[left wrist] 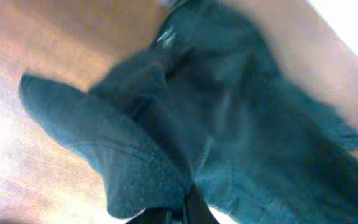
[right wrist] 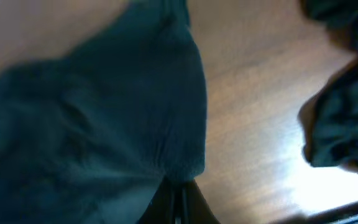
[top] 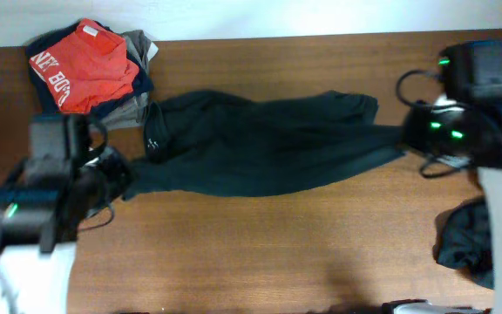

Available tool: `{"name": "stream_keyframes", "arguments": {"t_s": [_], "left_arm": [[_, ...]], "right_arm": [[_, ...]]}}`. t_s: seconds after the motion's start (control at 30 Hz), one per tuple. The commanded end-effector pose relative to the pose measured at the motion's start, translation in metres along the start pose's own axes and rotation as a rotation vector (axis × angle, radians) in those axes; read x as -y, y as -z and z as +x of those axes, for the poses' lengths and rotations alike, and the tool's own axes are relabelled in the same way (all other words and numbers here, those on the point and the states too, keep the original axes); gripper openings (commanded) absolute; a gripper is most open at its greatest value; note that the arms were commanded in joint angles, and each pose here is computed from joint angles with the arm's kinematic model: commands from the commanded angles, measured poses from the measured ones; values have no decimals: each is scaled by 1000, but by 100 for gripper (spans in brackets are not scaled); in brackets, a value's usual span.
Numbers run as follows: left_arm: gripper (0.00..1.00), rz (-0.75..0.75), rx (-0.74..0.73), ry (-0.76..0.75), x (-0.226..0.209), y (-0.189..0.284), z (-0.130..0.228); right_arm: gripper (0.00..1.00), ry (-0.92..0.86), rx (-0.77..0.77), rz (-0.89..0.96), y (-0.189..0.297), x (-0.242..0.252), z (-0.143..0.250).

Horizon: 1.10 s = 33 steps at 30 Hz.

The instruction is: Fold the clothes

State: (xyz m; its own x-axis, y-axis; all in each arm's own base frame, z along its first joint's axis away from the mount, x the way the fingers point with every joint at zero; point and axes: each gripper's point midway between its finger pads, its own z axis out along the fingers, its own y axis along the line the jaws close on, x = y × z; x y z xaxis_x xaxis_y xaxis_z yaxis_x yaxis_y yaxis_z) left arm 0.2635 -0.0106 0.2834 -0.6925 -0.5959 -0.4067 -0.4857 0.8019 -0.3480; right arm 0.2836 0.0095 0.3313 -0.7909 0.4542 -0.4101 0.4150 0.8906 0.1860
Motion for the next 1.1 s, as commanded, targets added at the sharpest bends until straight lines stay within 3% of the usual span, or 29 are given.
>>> {"name": "stream_keyframes", "arguments": {"t_s": [0.0,0.27,0.43,0.63,0.87,1.07], "left_arm": [[1,99,118,-47,17,61,-8],[1,280,259,-109,35,169,-3],[1,378,349,-116,37,216,-2],[1,422,418,-112,38,239,-7],[1,346,439,-119,71,202,-56],[1,290,398,-186,138,105,-123]], "right_arm": [[4,28,168,-55,62,3,-11],[4,66,438,-253,160,3,-4],[4,60,526,-300,191,14,11],[4,58,581,-321,207,17,13],[4,5,649,-204,195,18,-32],[4,-4,615,-127,137,-14,-101]]}}
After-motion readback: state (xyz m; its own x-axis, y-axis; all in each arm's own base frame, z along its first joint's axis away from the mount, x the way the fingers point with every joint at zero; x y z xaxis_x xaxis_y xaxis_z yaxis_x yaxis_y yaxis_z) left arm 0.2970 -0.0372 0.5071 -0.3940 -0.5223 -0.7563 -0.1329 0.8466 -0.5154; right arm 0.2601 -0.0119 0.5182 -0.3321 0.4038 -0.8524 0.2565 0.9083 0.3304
